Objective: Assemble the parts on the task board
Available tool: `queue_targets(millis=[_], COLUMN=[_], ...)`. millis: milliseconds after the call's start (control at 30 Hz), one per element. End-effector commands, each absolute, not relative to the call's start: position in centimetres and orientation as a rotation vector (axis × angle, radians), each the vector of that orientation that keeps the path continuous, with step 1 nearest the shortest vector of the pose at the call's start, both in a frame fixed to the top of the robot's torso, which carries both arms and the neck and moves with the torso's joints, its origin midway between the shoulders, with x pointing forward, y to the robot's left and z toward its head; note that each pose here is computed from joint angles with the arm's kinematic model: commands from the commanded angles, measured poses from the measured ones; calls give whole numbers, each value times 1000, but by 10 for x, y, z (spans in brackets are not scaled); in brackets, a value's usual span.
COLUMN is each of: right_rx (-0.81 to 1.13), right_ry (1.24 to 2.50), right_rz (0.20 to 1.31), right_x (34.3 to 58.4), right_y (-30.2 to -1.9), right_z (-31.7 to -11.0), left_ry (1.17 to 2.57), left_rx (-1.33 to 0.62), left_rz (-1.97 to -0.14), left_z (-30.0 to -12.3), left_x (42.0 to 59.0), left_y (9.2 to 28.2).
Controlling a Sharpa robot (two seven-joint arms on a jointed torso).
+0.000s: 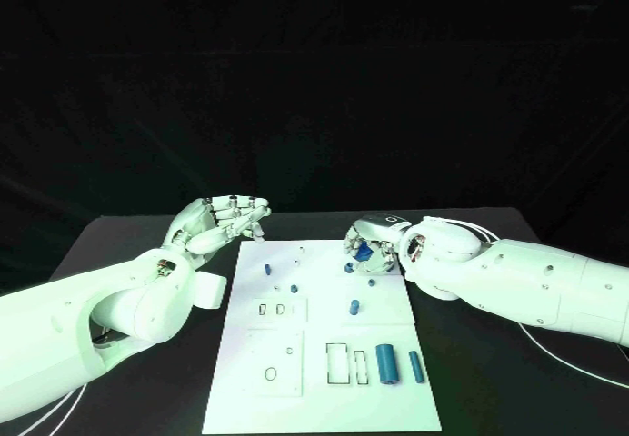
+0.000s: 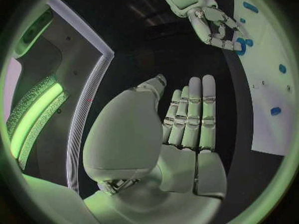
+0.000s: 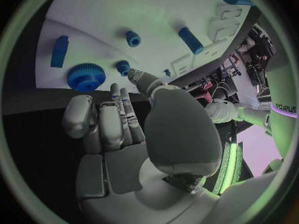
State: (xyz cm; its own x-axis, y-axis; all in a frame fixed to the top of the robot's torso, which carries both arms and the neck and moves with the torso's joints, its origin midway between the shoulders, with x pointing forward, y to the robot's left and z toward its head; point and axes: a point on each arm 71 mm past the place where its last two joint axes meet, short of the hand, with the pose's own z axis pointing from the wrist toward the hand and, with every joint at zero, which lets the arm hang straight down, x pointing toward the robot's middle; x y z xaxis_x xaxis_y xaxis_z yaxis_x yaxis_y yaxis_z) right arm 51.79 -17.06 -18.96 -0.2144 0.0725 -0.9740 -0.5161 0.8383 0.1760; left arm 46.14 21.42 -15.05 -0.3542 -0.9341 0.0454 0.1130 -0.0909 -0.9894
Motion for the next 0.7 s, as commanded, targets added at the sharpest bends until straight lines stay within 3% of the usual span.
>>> queue_targets(millis=[33,700], right_rx=[-375,-382], right_ry=[1733,1765], right_rz=[537,524], right_x=[518,521], right_y=[-169,-165], right_z=[-192,-199], left_ry=[1338,1336], left_rx=[-953,-954], left_rz=[-1611,-1608], left_z=[-148,-147], left_x=[461,463], left_y=[212,212])
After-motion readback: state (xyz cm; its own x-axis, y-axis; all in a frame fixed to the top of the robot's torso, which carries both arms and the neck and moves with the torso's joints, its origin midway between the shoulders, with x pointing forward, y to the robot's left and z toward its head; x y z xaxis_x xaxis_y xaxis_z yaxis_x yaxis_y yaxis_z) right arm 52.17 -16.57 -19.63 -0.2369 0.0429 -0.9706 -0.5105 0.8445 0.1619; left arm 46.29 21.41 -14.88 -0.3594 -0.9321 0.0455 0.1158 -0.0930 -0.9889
